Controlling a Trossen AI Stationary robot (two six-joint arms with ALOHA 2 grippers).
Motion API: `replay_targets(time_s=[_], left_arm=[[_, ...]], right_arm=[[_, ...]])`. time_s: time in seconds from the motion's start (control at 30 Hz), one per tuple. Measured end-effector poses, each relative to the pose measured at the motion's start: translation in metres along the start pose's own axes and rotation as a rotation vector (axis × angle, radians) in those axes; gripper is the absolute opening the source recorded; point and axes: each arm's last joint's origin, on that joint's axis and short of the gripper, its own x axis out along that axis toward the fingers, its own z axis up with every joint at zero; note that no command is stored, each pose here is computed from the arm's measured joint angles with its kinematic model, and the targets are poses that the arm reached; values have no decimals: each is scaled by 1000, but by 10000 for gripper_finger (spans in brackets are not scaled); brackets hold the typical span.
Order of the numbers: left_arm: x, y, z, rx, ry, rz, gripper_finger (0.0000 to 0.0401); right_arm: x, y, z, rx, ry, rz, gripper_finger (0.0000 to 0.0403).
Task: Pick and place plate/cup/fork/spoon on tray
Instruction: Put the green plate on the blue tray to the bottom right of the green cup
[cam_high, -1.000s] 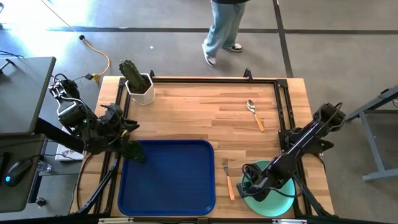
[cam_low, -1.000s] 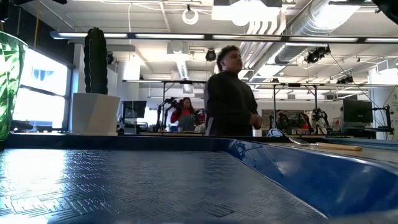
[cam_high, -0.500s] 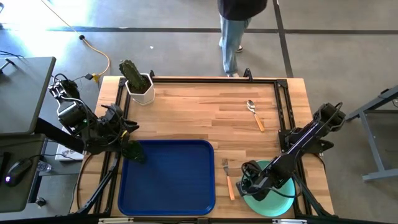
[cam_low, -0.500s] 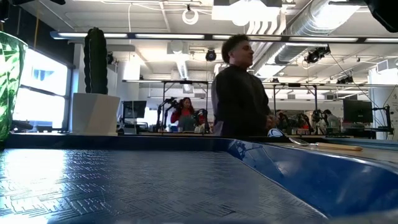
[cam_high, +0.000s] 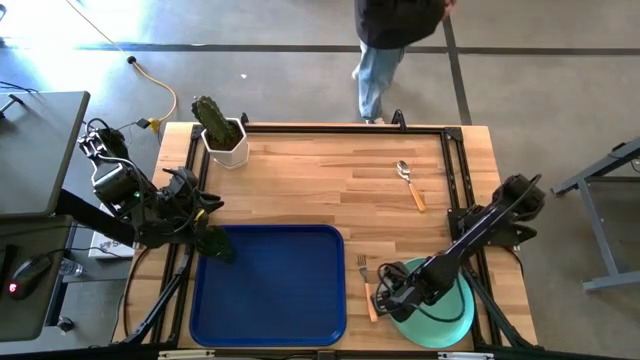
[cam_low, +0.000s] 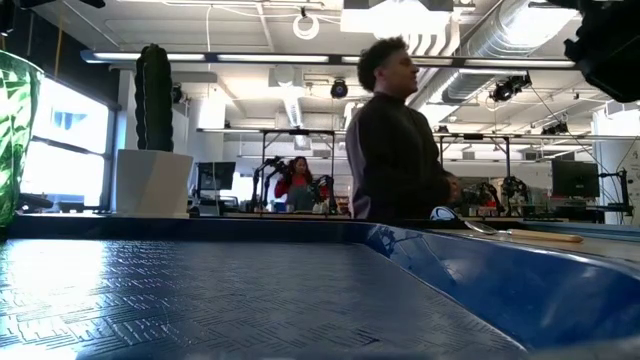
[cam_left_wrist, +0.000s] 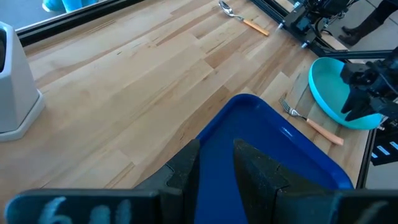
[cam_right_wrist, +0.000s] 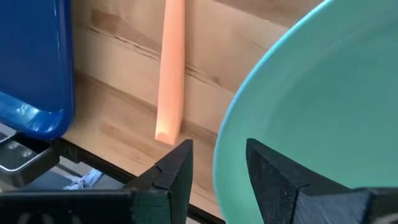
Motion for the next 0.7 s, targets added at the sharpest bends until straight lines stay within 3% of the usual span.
replay_targets(time_s=[0.7], left_arm=[[0,0,0,0,0,0,85]], right_arm=[[32,-1,2,57,11,-67,134]])
